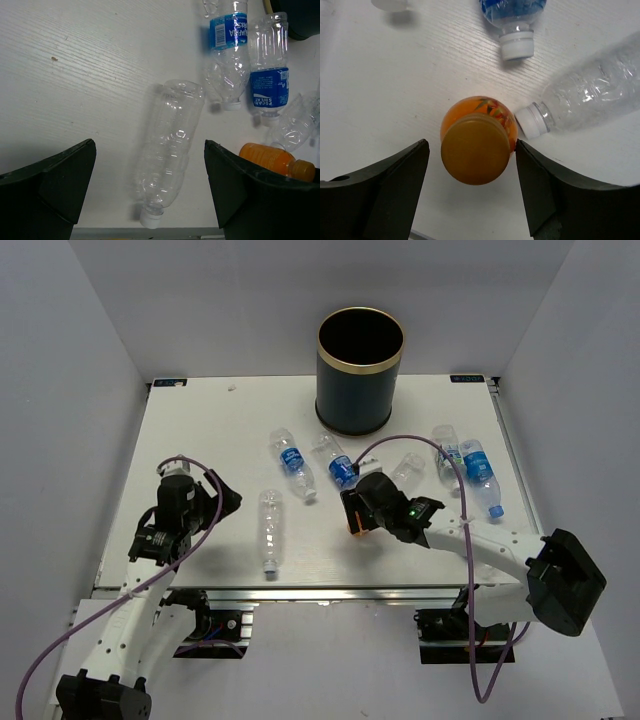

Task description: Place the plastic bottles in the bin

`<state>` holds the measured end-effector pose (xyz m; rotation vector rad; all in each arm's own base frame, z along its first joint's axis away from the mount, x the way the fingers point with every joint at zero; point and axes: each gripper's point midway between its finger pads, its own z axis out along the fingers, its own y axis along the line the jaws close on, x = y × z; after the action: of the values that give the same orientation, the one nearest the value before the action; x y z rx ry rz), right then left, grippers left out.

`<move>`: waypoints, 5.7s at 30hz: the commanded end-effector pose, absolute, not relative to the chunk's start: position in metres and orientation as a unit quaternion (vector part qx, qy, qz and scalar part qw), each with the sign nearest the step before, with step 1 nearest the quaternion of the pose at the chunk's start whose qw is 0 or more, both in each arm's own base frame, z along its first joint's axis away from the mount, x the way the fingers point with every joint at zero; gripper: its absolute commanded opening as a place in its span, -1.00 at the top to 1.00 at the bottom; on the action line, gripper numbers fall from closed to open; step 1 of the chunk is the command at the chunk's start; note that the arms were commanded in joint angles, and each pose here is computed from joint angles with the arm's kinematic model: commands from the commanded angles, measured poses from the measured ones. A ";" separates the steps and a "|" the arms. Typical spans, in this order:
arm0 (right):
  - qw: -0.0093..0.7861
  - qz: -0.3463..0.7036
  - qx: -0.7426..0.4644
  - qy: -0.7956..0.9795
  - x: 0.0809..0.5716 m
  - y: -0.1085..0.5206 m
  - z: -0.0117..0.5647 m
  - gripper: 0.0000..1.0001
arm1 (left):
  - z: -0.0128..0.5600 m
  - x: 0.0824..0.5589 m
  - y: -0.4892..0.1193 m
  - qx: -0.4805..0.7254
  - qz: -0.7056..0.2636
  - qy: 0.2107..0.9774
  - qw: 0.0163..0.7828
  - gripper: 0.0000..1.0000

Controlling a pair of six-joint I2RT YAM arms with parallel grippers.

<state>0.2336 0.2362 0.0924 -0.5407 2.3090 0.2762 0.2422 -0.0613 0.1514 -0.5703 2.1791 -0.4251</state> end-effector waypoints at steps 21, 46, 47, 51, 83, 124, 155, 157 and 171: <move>0.516 0.176 -0.180 0.818 0.253 0.256 0.213 0.62 | 0.144 0.242 -0.083 -0.178 -0.214 0.874 0.398 -0.96; 0.760 0.055 -0.042 0.646 0.543 0.237 0.469 0.04 | 0.128 0.230 -0.126 -0.090 -0.274 0.898 0.331 -0.96; 0.746 0.046 -0.051 0.662 0.558 0.242 0.448 -0.11 | 0.125 0.229 -0.127 -0.087 -0.270 0.902 0.325 -0.97; 0.732 0.059 -0.069 0.675 0.552 0.246 0.452 -0.66 | 0.117 0.226 -0.132 -0.080 -0.244 0.915 0.310 -0.96; 0.501 0.483 -0.288 0.658 0.249 0.278 0.351 -0.79 | 0.208 0.268 -0.217 0.083 -0.265 0.841 0.464 0.27; 0.623 0.344 -0.136 0.689 0.381 0.290 0.340 0.57 | 0.314 0.265 -0.235 0.107 -0.319 0.762 0.554 -0.96; 0.799 0.050 -0.090 0.592 0.549 0.219 0.491 -0.75 | 0.165 0.411 -0.185 -0.101 -0.163 0.875 0.445 -0.96; 0.797 0.062 -0.092 0.594 0.534 0.216 0.493 -0.77 | 0.151 0.418 -0.185 -0.109 -0.149 0.881 0.436 -0.96; 0.767 0.135 -0.137 0.612 0.400 0.183 0.465 -0.79 | 0.083 0.450 -0.202 -0.082 -0.110 0.917 0.374 -0.83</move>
<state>0.4058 0.1795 0.4769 -0.2808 1.3083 0.2529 0.4387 -0.1960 0.0602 -0.2391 2.3956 -0.2613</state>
